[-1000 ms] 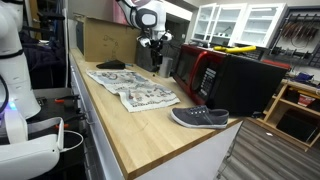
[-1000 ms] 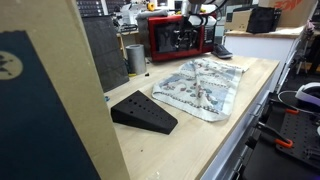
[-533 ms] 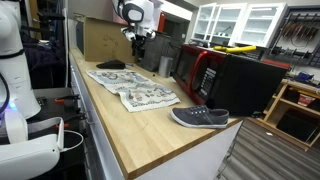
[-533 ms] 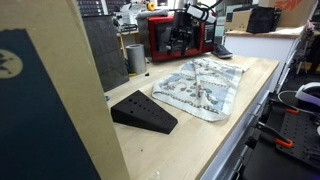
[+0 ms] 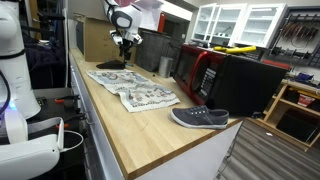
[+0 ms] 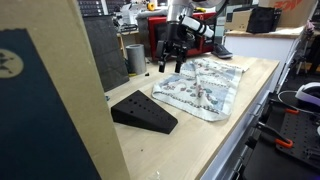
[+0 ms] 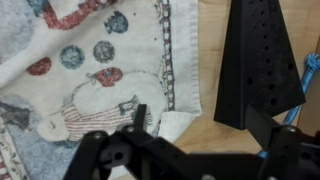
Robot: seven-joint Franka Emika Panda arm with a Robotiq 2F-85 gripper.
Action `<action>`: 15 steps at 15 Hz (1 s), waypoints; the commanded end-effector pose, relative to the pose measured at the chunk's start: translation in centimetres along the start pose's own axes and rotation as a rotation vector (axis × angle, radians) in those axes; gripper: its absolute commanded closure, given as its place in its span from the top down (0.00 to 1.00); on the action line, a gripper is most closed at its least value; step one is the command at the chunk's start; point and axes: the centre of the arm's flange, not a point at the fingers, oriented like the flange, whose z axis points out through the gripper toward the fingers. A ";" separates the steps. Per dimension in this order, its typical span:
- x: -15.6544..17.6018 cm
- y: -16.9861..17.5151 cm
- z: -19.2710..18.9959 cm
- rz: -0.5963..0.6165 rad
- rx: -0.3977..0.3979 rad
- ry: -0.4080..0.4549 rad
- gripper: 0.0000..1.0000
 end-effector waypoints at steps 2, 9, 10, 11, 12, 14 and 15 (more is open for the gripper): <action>0.2 0.5 2.0 0.021 0.019 0.035 1.00; 0.4 0.8 6.2 0.082 0.034 0.005 1.00; 0.5 0.8 6.6 0.086 0.035 0.008 1.00; 0.7 0.8 6.8 0.092 0.039 0.013 1.00; 0.9 0.7 6.9 0.098 0.042 0.023 1.00; 1.3 0.6 6.9 0.109 0.048 0.050 1.00; 1.5 0.4 6.9 0.113 0.052 0.065 1.00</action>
